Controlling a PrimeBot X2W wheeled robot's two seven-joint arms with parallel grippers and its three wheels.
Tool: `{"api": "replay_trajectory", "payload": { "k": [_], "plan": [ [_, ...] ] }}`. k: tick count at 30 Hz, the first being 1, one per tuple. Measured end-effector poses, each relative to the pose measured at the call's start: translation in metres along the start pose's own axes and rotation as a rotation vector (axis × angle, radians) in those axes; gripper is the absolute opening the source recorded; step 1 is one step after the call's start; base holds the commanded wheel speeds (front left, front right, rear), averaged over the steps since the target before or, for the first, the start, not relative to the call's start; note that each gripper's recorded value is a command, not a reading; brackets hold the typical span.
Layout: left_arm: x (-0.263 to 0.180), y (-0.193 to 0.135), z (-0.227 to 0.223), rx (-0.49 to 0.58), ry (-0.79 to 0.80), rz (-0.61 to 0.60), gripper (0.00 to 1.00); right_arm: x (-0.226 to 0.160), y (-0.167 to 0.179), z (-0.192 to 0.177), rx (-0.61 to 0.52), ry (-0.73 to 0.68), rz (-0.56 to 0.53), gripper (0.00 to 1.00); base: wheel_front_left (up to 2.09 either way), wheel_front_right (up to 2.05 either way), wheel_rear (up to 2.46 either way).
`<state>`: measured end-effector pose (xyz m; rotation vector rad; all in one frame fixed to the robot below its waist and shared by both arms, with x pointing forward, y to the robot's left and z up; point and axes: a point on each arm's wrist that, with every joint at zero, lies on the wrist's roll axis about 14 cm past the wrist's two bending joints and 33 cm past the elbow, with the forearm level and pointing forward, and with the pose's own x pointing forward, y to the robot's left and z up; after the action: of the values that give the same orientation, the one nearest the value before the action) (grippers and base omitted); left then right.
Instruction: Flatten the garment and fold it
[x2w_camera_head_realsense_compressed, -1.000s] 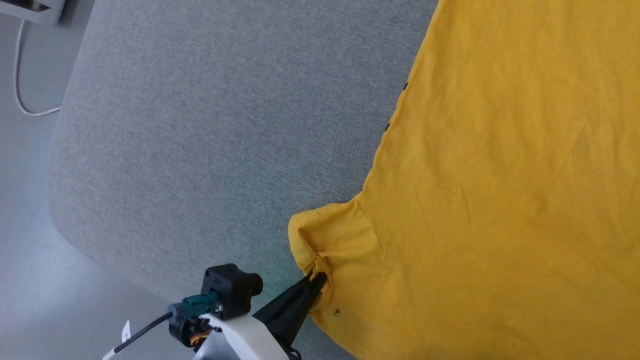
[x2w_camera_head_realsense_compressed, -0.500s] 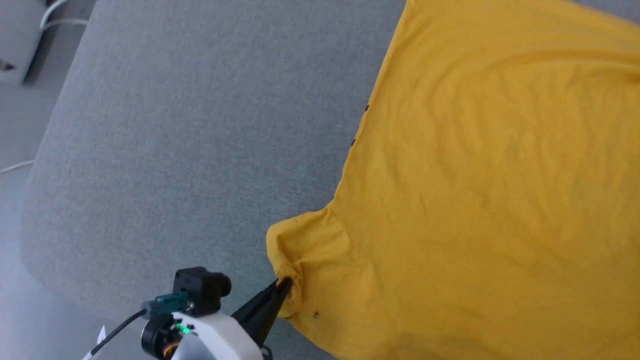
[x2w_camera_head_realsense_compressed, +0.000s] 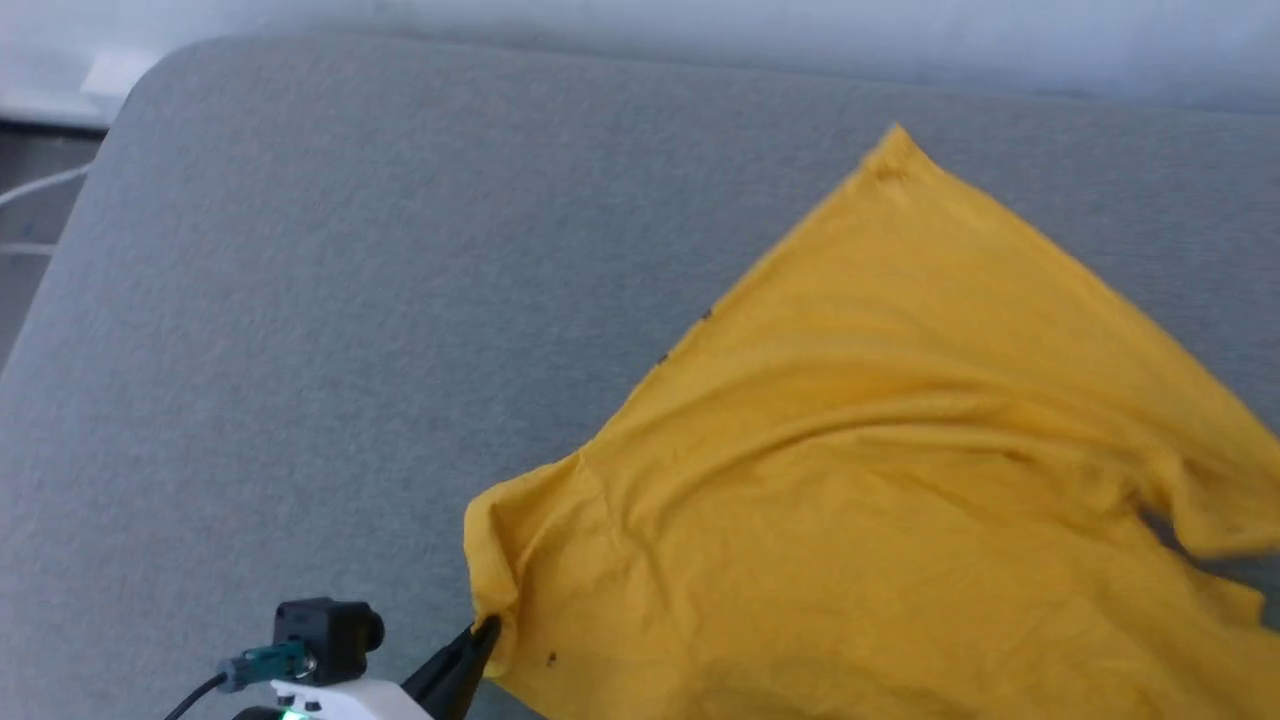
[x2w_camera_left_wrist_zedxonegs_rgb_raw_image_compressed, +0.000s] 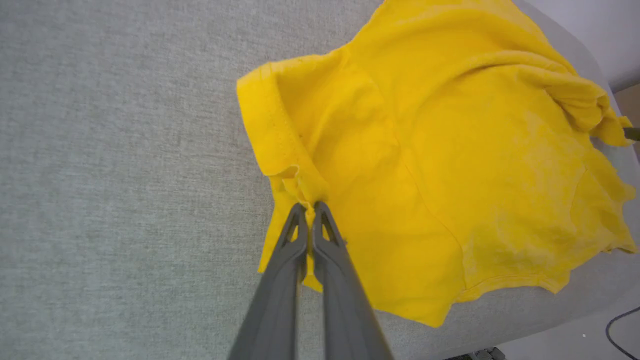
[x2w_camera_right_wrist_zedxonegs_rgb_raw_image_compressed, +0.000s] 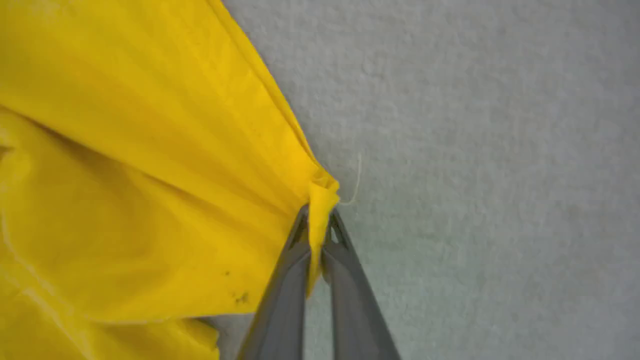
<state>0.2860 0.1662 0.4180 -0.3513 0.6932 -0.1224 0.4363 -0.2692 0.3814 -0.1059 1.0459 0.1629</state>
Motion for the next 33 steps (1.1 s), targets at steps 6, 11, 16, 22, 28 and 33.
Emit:
{"api": "replay_trajectory", "payload": {
  "k": [6,11,16,22,28,33],
  "plan": [
    [0.003,-0.011,0.017,0.03,-0.061,-0.044,0.0,-0.05,-0.001,-0.08,0.14,0.082,0.001,0.0,0.0,0.0,0.0],
    [0.005,-0.024,0.022,0.054,-0.076,-0.087,0.0,-0.09,0.009,-0.129,0.196,0.14,-0.005,0.0,0.0,0.0,0.0],
    [0.006,-0.033,0.026,0.073,-0.092,-0.116,0.0,-0.108,0.021,-0.167,0.258,0.202,-0.014,0.0,0.0,0.0,0.0],
    [0.003,-0.033,0.026,0.069,-0.098,-0.116,0.0,-0.104,0.024,-0.167,0.234,0.209,-0.025,1.0,0.0,0.0,0.0],
    [-0.002,-0.03,0.027,0.071,-0.11,-0.096,0.0,-0.104,0.029,-0.091,0.175,0.037,0.03,1.0,0.0,0.0,0.0],
    [-0.005,-0.034,0.035,0.091,-0.133,-0.096,0.0,-0.106,0.034,-0.011,0.065,-0.123,0.057,1.0,0.0,0.0,0.0]
  ]
}}
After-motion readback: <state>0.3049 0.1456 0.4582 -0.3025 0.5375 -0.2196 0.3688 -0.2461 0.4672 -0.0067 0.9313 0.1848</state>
